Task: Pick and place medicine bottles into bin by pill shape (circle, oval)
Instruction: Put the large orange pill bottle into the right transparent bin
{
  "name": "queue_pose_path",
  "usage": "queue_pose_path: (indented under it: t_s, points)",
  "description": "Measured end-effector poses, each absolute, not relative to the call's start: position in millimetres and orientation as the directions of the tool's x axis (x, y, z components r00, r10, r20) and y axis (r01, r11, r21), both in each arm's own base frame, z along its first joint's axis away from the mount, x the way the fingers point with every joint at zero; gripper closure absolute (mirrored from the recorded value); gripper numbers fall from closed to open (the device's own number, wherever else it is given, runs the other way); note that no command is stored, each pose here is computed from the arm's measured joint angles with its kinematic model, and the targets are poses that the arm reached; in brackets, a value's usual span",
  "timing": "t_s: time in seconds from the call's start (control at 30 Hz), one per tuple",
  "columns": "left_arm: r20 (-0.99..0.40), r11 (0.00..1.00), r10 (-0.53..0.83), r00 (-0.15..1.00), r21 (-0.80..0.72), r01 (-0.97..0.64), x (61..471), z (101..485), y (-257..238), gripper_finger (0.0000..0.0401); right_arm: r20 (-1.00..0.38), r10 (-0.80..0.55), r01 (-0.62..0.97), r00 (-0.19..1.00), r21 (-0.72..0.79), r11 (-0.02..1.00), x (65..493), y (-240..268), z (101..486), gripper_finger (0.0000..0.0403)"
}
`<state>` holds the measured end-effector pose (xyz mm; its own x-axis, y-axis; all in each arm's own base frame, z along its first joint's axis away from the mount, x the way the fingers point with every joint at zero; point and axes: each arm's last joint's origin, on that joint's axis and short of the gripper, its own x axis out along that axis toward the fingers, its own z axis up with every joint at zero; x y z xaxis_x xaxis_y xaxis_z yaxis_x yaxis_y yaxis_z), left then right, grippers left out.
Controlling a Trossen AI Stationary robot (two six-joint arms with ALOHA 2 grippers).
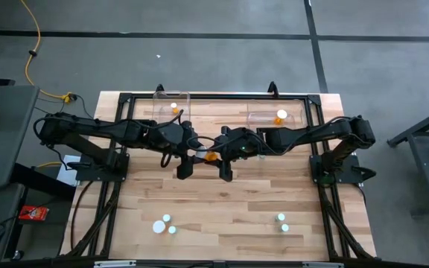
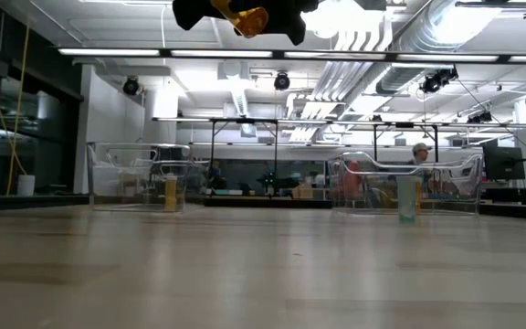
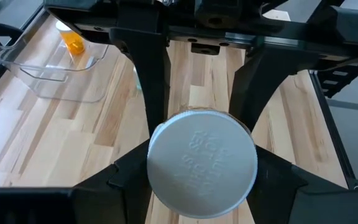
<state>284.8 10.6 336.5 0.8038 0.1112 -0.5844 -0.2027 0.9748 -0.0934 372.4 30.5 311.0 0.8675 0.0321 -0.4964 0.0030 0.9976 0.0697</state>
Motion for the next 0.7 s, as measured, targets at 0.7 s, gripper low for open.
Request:
queue_pose_path:
  t_s: [0.7]
  points:
    - [-0.549, 0.969, 0.125, 0.826, -0.11, -0.22, 274.2, 347.6, 13.8, 0.0159, -0.526, -0.027, 0.049, 0.85, 0.028, 0.998, 344.9, 9.0, 333.6, 0.0239]
